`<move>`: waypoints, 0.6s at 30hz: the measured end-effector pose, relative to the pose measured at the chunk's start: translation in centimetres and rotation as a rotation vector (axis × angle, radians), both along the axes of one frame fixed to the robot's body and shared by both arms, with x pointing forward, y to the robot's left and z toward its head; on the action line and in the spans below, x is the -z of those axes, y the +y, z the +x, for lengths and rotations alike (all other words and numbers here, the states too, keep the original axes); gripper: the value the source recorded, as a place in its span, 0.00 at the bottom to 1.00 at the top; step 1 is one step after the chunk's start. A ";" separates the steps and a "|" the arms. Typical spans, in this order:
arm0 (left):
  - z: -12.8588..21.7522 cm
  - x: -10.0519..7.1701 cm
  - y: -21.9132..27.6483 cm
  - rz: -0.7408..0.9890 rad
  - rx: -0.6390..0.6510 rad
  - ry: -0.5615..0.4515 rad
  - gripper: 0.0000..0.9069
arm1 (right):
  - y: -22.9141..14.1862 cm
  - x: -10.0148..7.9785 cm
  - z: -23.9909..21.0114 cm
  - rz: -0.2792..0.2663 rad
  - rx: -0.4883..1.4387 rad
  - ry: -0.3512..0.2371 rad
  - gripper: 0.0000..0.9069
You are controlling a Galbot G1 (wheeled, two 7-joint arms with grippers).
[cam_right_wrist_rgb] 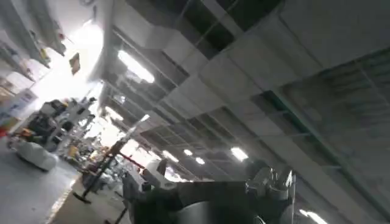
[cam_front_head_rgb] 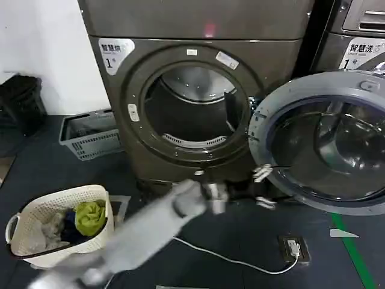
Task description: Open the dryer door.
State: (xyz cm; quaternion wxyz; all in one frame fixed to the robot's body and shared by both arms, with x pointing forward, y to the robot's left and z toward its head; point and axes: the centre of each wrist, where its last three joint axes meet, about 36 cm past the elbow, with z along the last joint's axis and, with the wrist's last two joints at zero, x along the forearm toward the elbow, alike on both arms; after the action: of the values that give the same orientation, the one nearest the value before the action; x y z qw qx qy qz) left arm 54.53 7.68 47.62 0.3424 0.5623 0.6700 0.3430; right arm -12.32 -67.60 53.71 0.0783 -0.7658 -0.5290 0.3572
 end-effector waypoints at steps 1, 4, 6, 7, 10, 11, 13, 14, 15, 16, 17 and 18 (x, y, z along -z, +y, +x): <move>0.0 -0.6 1.4 0.021 0.009 -0.036 1.00 | -0.3 0.1 0.1 0.000 -0.007 0.000 1.00; 0.0 -2.4 5.7 0.119 0.034 -0.164 1.00 | -1.1 0.1 0.6 0.002 -0.027 0.002 1.00; -0.2 -3.4 8.6 0.195 0.051 -0.241 1.00 | -1.7 0.0 1.0 0.007 -0.042 0.001 1.00; -0.3 -4.0 10.3 0.244 0.074 -0.291 1.00 | -2.0 -0.1 1.2 0.008 -0.051 0.001 1.00; -0.5 -5.0 15.0 0.380 0.109 -0.377 1.00 | -2.6 -0.3 1.9 0.014 -0.081 -0.021 1.00; -0.6 -5.3 16.5 0.428 0.112 -0.392 1.00 | -2.8 -0.3 2.2 0.018 -0.095 -0.029 1.00; -0.5 -6.2 19.8 0.536 0.128 -0.450 1.00 | -3.0 -0.3 2.4 0.023 -0.112 -0.043 1.00; -0.6 -6.6 21.4 0.592 0.109 -0.468 1.00 | -3.1 -0.2 2.6 0.026 -0.116 -0.047 1.00; -0.8 -6.9 23.0 0.653 0.087 -0.488 1.00 | -3.2 -0.1 2.7 0.026 -0.122 -0.056 1.00; -1.0 -7.3 24.7 0.721 0.066 -0.509 1.00 | -3.2 -0.1 2.8 0.027 -0.129 -0.069 1.00; -1.2 -7.7 26.3 0.788 0.048 -0.532 1.00 | -3.2 0.0 2.9 0.032 -0.139 -0.078 1.00; -1.4 -8.0 27.7 0.852 0.031 -0.558 1.00 | -3.2 0.0 2.9 0.037 -0.147 -0.084 1.00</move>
State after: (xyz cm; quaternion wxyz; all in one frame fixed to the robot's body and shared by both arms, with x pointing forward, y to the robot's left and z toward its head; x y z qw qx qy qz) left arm 53.09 35.37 55.64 0.2534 0.5489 0.3453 0.7178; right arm -9.38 -70.85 53.72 0.0435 -0.7375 -0.5932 0.3198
